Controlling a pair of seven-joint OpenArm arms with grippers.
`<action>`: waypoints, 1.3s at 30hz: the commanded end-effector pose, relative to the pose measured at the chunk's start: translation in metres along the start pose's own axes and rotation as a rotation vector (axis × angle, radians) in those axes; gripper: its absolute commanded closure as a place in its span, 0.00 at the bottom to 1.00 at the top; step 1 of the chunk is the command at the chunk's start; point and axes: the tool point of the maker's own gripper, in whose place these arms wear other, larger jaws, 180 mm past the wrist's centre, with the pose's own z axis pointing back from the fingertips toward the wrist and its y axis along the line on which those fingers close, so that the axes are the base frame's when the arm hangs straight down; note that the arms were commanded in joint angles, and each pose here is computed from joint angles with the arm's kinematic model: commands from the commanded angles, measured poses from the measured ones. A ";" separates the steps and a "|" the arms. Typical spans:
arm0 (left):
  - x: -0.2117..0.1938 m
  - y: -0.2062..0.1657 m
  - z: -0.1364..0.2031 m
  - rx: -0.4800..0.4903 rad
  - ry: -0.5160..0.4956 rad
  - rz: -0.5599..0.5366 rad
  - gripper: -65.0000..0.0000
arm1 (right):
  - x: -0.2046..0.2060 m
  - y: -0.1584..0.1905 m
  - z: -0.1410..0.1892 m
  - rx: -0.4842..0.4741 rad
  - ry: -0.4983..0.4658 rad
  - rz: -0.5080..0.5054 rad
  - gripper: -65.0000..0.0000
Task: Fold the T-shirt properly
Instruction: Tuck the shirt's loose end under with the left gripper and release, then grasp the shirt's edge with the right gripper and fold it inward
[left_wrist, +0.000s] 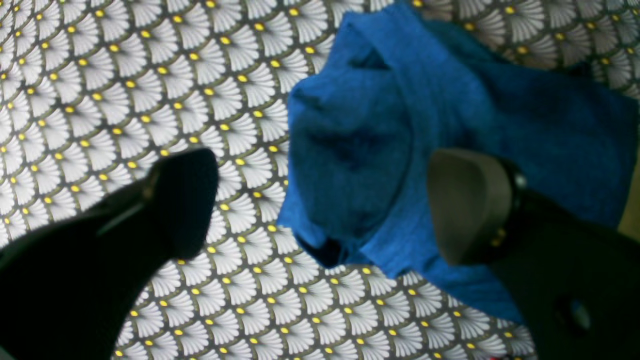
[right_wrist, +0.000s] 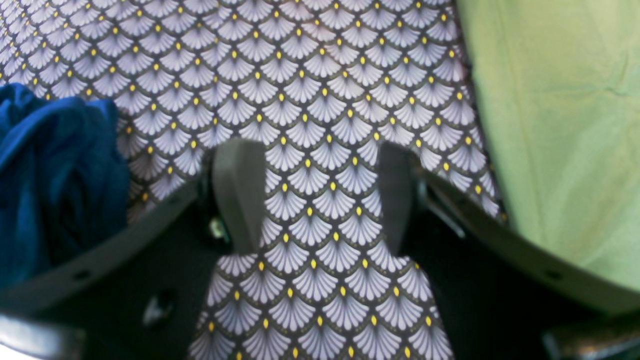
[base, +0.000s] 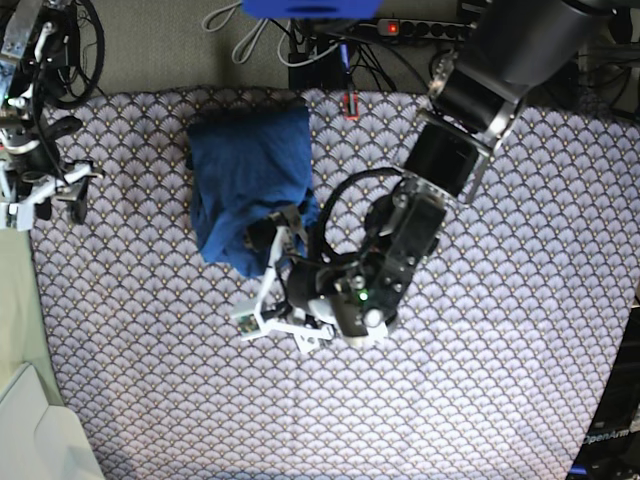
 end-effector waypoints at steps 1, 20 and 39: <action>0.018 0.016 0.016 0.047 -0.054 -0.013 0.00 | 0.022 0.001 0.005 0.006 -0.067 0.028 0.44; -0.302 0.114 0.226 0.627 0.156 0.634 0.00 | 0.048 0.220 0.005 0.556 -0.168 0.078 0.44; -0.347 0.079 0.266 0.730 0.203 0.718 0.00 | -0.069 0.192 -0.018 0.512 0.059 -0.022 0.44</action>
